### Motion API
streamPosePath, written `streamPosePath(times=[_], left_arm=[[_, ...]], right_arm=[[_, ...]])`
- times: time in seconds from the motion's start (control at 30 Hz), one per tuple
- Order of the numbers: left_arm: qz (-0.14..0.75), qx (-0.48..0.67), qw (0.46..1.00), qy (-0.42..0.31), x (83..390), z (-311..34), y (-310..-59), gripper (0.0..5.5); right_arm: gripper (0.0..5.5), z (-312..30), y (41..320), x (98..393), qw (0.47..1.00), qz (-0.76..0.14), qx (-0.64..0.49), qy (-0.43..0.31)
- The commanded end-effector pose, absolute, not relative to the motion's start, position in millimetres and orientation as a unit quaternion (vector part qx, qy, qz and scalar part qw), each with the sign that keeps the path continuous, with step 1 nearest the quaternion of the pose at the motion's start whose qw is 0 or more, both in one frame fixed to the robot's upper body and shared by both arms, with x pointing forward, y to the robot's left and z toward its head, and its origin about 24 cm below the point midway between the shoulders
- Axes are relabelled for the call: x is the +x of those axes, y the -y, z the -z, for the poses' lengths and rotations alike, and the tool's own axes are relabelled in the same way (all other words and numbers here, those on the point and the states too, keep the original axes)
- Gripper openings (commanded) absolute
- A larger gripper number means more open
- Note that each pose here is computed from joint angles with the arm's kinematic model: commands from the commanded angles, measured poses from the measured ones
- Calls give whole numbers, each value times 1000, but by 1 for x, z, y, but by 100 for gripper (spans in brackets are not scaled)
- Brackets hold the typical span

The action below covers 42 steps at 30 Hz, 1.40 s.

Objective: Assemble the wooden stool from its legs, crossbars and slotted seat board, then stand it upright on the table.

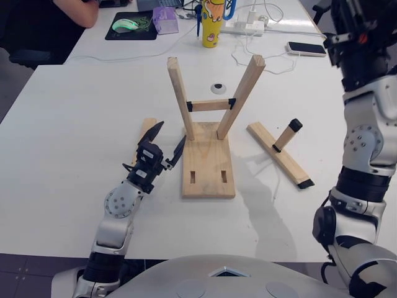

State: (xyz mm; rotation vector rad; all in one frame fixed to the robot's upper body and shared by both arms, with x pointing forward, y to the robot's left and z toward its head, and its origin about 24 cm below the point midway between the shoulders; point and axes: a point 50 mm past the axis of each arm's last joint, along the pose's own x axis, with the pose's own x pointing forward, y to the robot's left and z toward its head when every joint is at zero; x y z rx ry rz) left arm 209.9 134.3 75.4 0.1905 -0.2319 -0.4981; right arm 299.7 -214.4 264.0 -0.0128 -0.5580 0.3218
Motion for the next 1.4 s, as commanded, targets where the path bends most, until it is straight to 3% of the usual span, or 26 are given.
streamPosePath(times=[0.03,0.1,0.13,0.2,0.33,0.43,0.6,0.8,0.9,0.97,1.07,1.2,1.3,1.4], left_arm=[[237,94,960,112,207,-74,-134,351],[242,96,959,114,210,-76,-134,351],[245,97,958,116,211,-77,-134,351],[255,99,955,118,216,-79,-135,351],[255,102,953,124,220,-82,-137,351],[257,102,952,128,224,-83,-137,351],[259,102,952,127,223,-81,-136,351],[255,103,954,122,221,-77,-136,351],[246,101,956,121,220,-76,-137,351],[233,105,960,119,217,-75,-138,351],[210,110,965,114,212,-73,-140,351],[178,111,972,107,203,-71,-143,351],[164,107,975,106,200,-70,-143,351],[154,106,977,103,199,-68,-144,351]], right_arm=[[1,-193,215,297,979,-158,-16,131],[1,-91,233,275,990,-117,-7,-80],[1,-53,244,257,984,-90,-5,-151],[1,-18,252,236,972,-66,15,-224],[1,-66,236,271,989,-89,19,-114],[1,-86,230,283,992,-98,8,-78],[1,-98,233,283,995,-88,9,-45],[1,-164,239,283,988,-72,26,137],[1,-200,265,281,981,-2,-1,193],[1,-197,289,282,987,29,-11,159],[1,-150,332,268,997,32,-72,3],[37,-94,349,238,955,-113,-148,-231],[87,-87,353,229,934,-170,-125,-287],[127,-88,347,233,928,-203,-109,-292]])
